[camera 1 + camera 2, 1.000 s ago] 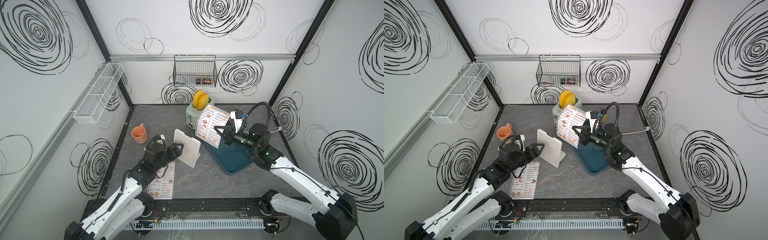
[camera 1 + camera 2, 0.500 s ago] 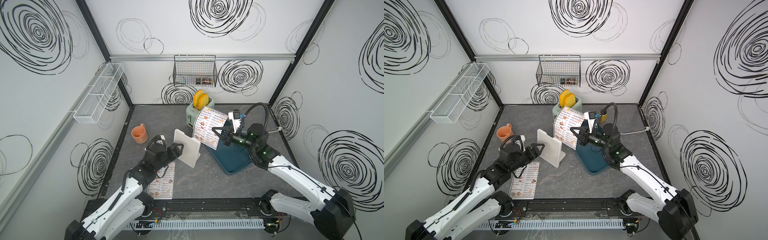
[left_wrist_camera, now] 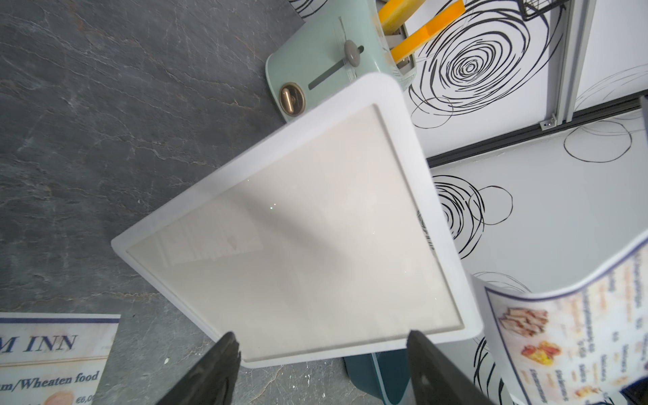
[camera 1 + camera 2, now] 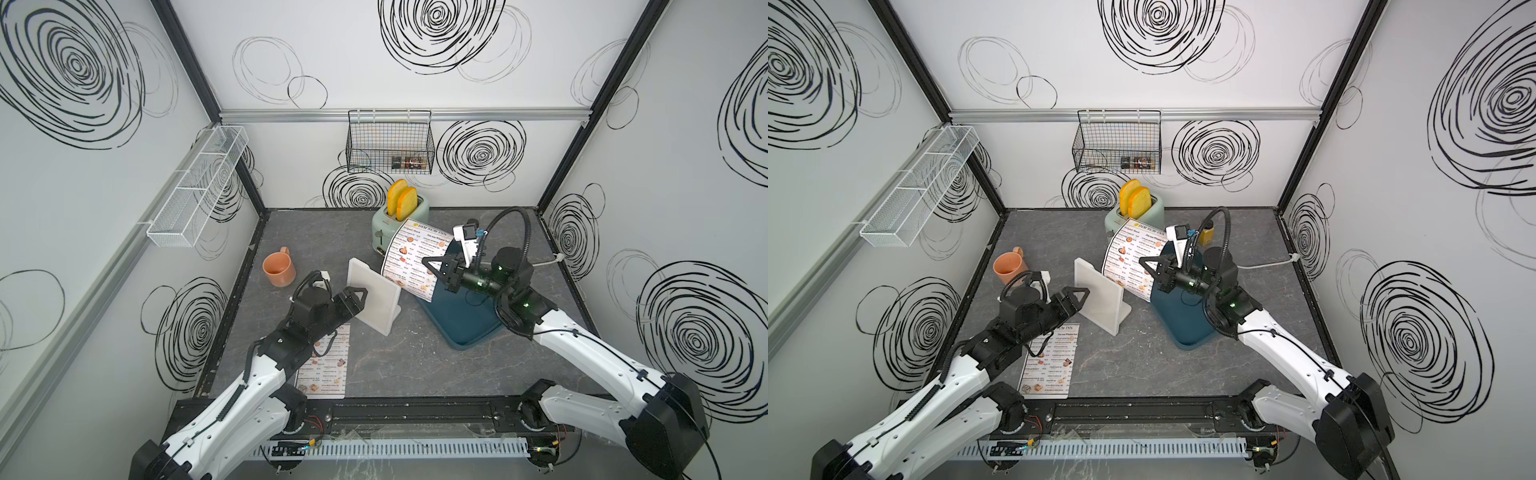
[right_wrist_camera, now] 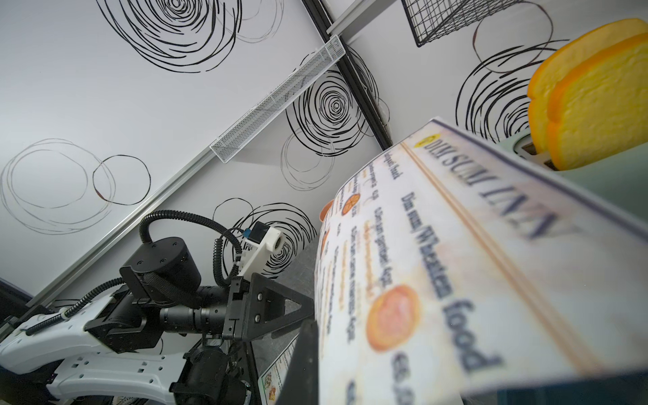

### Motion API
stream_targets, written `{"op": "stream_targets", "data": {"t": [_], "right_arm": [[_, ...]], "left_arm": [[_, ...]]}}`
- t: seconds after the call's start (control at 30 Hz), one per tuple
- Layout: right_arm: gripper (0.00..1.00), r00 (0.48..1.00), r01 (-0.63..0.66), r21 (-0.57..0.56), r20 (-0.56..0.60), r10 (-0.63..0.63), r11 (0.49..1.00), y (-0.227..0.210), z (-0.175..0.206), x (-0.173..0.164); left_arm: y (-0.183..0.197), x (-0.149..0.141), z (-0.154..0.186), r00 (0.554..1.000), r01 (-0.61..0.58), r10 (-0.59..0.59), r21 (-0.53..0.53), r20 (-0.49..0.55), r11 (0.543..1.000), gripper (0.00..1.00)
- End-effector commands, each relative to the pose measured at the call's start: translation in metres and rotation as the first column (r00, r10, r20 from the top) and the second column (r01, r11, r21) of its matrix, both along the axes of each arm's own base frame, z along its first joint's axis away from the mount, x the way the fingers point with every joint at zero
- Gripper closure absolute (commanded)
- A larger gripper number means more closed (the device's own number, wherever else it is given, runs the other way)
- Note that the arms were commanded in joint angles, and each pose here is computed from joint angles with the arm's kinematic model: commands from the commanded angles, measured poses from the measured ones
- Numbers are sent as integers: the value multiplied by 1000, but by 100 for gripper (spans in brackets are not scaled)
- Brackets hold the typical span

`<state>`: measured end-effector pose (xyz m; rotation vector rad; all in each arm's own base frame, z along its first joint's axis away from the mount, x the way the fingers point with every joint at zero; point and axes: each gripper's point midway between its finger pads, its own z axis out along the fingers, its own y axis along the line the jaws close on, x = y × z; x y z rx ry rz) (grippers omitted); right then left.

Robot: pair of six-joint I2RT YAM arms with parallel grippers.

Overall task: Replace the menus in the menu holders
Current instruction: Insert the menu into the menu holder.

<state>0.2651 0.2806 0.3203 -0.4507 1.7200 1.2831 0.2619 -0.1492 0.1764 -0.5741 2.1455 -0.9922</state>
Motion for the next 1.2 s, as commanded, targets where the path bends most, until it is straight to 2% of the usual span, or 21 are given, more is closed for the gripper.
{"op": "stream_targets", "data": {"t": [0.0, 0.4, 0.73, 1.17], "right_arm": [[100, 997, 62, -1, 40, -62, 998, -10, 4, 4], [100, 995, 101, -48, 28, -99, 994, -20, -15, 6], [100, 986, 163, -74, 54, -160, 984, -31, -13, 11], [100, 990, 129, -85, 73, -123, 988, -23, -12, 12]], "left_arm": [[1, 4, 3, 1000, -14, 14, -23, 21, 1000, 21], [1, 4, 3, 1000, -13, 13, -20, 19, 1000, 21], [0, 4, 3, 1000, -10, 11, -19, 18, 1000, 21], [0, 4, 3, 1000, -9, 9, -18, 19, 1000, 21]]}}
